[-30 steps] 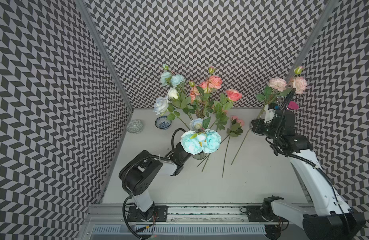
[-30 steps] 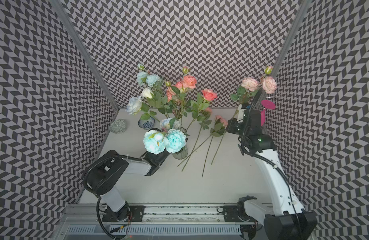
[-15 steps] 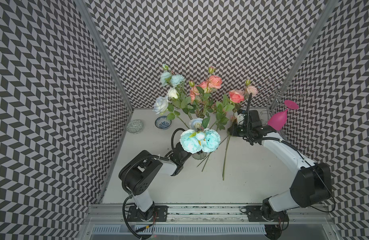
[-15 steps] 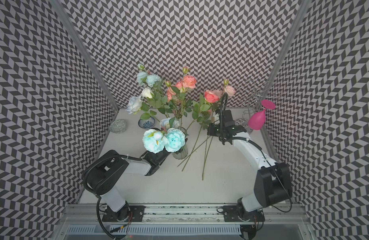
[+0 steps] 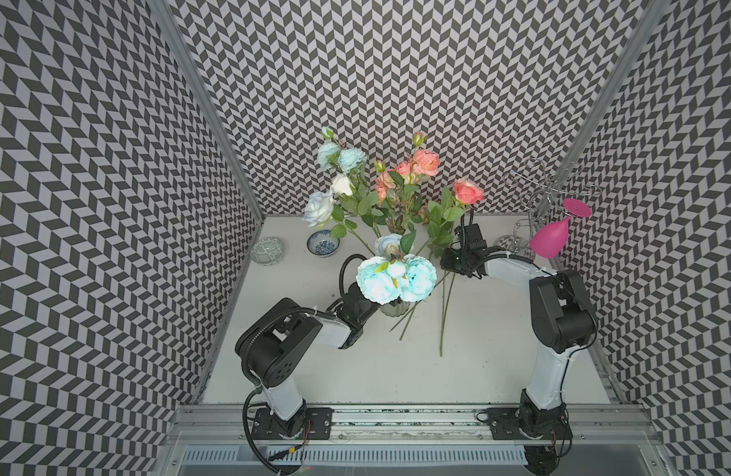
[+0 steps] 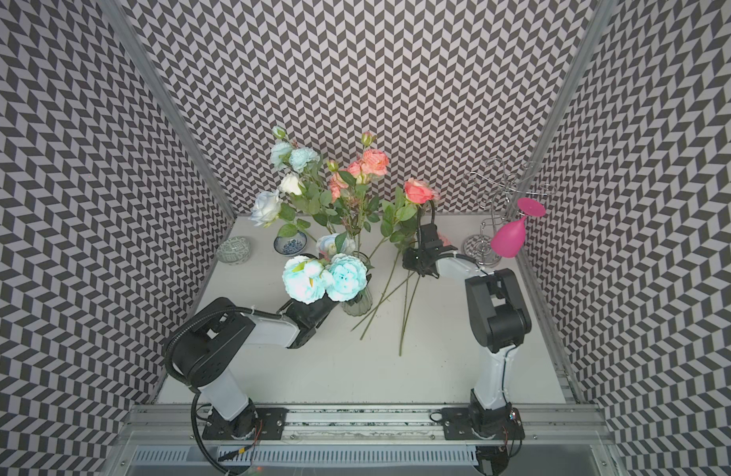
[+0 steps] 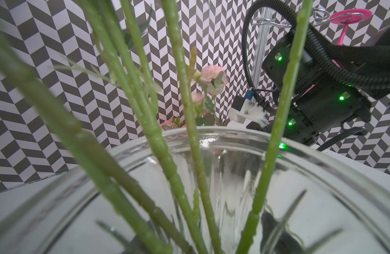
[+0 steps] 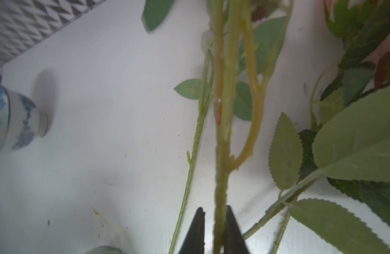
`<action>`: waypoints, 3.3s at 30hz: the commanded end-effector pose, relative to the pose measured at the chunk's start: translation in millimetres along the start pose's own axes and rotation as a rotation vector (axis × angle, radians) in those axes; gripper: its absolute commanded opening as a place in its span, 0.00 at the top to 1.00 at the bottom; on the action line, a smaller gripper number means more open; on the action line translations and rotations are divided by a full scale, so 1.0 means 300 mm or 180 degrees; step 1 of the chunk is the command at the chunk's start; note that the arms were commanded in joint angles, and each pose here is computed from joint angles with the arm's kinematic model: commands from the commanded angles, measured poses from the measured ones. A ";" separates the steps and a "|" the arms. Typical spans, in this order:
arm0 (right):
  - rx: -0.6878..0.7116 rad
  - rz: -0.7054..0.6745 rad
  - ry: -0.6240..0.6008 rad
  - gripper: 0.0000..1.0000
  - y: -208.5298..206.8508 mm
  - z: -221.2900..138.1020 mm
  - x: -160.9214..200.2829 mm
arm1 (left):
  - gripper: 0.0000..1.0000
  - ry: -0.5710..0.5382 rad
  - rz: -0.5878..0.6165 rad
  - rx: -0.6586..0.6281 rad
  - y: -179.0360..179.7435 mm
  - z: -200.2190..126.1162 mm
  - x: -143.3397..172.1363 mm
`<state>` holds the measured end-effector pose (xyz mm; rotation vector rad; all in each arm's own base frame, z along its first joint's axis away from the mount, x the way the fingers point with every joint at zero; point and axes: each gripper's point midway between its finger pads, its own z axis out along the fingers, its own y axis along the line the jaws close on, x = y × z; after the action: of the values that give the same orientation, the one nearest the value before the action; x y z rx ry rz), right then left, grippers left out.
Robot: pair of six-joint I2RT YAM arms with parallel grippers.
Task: Pick out pink flowers from the vase
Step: Place the flower at the center of the board, then pick up the flower from the vase, then place the flower at the center of the board.
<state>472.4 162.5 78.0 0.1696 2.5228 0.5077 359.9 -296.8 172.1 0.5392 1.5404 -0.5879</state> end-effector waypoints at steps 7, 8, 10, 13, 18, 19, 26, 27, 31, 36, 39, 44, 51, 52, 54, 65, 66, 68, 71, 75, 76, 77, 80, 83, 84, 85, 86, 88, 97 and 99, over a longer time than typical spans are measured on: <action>-0.0423 -0.0019 -0.0950 0.55 0.103 -0.267 -0.133 | 1.00 0.0473 -0.0071 -0.0012 0.006 -0.020 0.144; -0.0529 -0.0063 -0.1027 0.55 0.120 -0.308 -0.114 | 1.00 0.0474 -0.0072 -0.0004 0.004 -0.017 0.144; -0.0712 -0.0102 -0.1148 0.56 0.138 -0.374 -0.065 | 1.00 0.0491 -0.0079 -0.0003 0.003 -0.019 0.152; -0.1106 -0.0206 -0.1409 0.56 0.183 -0.484 0.013 | 1.00 0.0499 -0.0080 -0.0003 0.004 -0.017 0.156; -0.1690 -0.0590 -0.1782 0.55 0.291 -0.639 0.116 | 1.00 0.0500 -0.0081 0.0002 0.003 -0.016 0.158; -0.1772 -0.0663 -0.1799 0.54 0.315 -0.656 0.127 | 1.00 0.0503 -0.0081 0.0004 0.003 -0.016 0.159; -0.2063 -0.0974 -0.1883 0.52 0.480 -0.710 0.086 | 1.00 0.0519 -0.0078 0.0054 -0.017 -0.020 0.163; -0.2077 -0.0976 -0.1907 0.52 0.495 -0.711 0.069 | 1.00 0.0513 -0.0072 0.0052 -0.018 -0.020 0.160; -0.2129 -0.1028 -0.1916 0.53 0.552 -0.697 0.027 | 1.00 0.0514 -0.0071 0.0061 -0.020 -0.023 0.157; -0.2147 -0.1010 -0.1928 0.54 0.595 -0.661 -0.022 | 1.00 0.0526 -0.0075 0.0076 -0.026 -0.024 0.159; -0.2132 -0.1011 -0.1893 0.58 0.611 -0.635 -0.036 | 1.00 0.0527 -0.0079 0.0086 -0.030 -0.023 0.158; -0.2142 -0.0982 -0.1904 0.77 0.612 -0.630 -0.039 | 1.00 0.0545 -0.0080 0.0072 -0.027 -0.023 0.158; -0.2023 -0.1006 -0.2151 0.96 0.598 -0.717 -0.074 | 1.00 0.0587 -0.0079 0.0041 -0.021 -0.025 0.168; -0.1971 -0.1023 -0.2234 0.97 0.594 -0.747 -0.088 | 1.00 0.0595 -0.0080 0.0036 -0.020 -0.025 0.171; -0.1856 -0.1054 -0.2427 0.99 0.581 -0.815 -0.114 | 1.00 0.0596 -0.0081 0.0031 -0.019 -0.024 0.171; -0.0692 -0.0899 -0.3742 1.00 0.418 -1.400 -0.316 | 1.00 0.0619 -0.0078 0.0029 -0.018 -0.020 0.185; -0.0548 -0.0840 -0.3870 1.00 0.394 -1.456 -0.333 | 1.00 0.0616 -0.0079 0.0031 -0.019 -0.020 0.184; -0.0301 -0.0726 -0.4049 1.00 0.352 -1.542 -0.359 | 1.00 0.0628 -0.0079 0.0034 -0.019 -0.020 0.188; 0.0085 -0.0580 -0.4040 1.00 0.293 -1.580 -0.399 | 1.00 0.0623 -0.0083 0.0034 -0.019 -0.022 0.187; 0.0179 -0.0636 -0.3585 1.00 0.254 -1.460 -0.434 | 1.00 0.0624 -0.0085 0.0022 -0.017 -0.022 0.187; 0.0121 -0.0646 -0.3432 1.00 0.246 -1.412 -0.436 | 1.00 0.0623 -0.0087 0.0022 -0.016 -0.022 0.188; 0.0020 -0.0636 -0.3239 1.00 0.242 -1.359 -0.438 | 1.00 0.0631 -0.0083 0.0026 -0.017 -0.022 0.190; -0.0228 -0.0680 -0.2634 1.00 0.238 -1.191 -0.415 | 1.00 0.0620 -0.0078 0.0018 -0.015 -0.021 0.185; -0.0529 -0.0776 -0.2092 1.00 0.278 -1.043 -0.366 | 1.00 0.0628 -0.0078 0.0017 -0.015 -0.021 0.187; -0.0675 -0.0801 -0.1932 1.00 0.300 -1.001 -0.347 | 1.00 0.0638 -0.0079 0.0015 -0.014 -0.022 0.192; -0.0785 -0.0827 -0.1797 1.00 0.315 -0.964 -0.331 | 1.00 0.0637 -0.0079 0.0022 -0.015 -0.021 0.191; -0.0863 -0.0790 -0.1668 1.00 0.321 -0.925 -0.316 | 1.00 0.0635 -0.0079 0.0022 -0.015 -0.021 0.191; -0.0993 -0.0737 -0.1451 1.00 0.327 -0.847 -0.283 | 1.00 0.0622 -0.0087 0.0024 -0.015 -0.020 0.188; -0.0956 -0.0195 -0.0870 1.00 0.218 -0.543 -0.140 | 1.00 0.0610 -0.0073 0.0004 -0.012 -0.023 0.184; -0.0919 -0.0075 -0.0768 1.00 0.190 -0.485 -0.098 | 1.00 0.0614 -0.0079 0.0008 -0.013 -0.022 0.186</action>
<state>413.3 154.4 231.6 0.0395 2.2206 0.7147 358.5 -298.5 171.4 0.5444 1.5422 -0.5872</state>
